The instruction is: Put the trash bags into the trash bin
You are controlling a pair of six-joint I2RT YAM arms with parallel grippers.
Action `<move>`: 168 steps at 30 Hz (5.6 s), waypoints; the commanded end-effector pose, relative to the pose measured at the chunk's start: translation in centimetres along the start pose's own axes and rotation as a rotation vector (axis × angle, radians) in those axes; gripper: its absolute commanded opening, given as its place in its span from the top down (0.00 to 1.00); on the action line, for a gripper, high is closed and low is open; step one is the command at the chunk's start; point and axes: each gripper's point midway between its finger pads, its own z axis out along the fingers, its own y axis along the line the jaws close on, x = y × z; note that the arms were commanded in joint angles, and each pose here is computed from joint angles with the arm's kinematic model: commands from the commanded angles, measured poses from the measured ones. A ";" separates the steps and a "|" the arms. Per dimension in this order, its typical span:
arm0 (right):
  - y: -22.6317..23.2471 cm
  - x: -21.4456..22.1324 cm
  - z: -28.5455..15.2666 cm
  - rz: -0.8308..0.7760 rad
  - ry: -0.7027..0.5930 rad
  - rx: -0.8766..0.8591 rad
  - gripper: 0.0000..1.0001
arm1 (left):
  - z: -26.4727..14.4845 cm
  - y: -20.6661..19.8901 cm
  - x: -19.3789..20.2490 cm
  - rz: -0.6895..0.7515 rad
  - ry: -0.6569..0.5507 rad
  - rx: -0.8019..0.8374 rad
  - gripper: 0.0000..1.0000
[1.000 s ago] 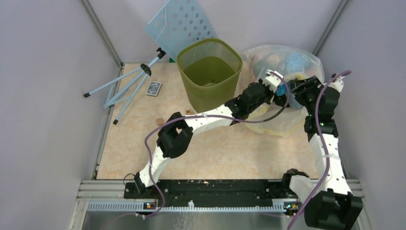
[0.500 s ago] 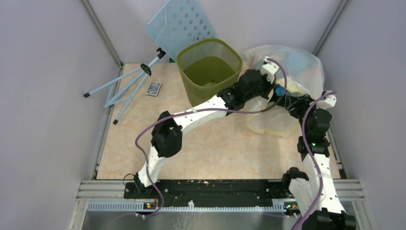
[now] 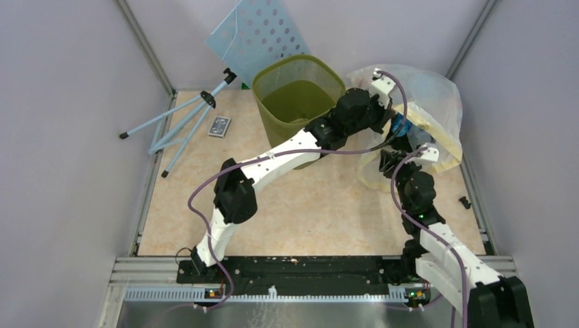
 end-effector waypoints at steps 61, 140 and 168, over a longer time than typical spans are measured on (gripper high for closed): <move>-0.2 -1.2 9.5 0.280 0.193 0.176 1.00 | -3.9 4.2 -4.4 0.158 -0.012 -0.179 1.00; 12.8 -19.3 -6.7 0.109 0.142 -0.347 1.00 | -12.0 -1.3 0.3 -0.113 0.040 -0.010 0.12; 17.7 -0.2 -4.7 -0.097 0.535 -0.353 0.25 | -30.4 3.6 14.1 -0.399 0.149 -0.313 0.01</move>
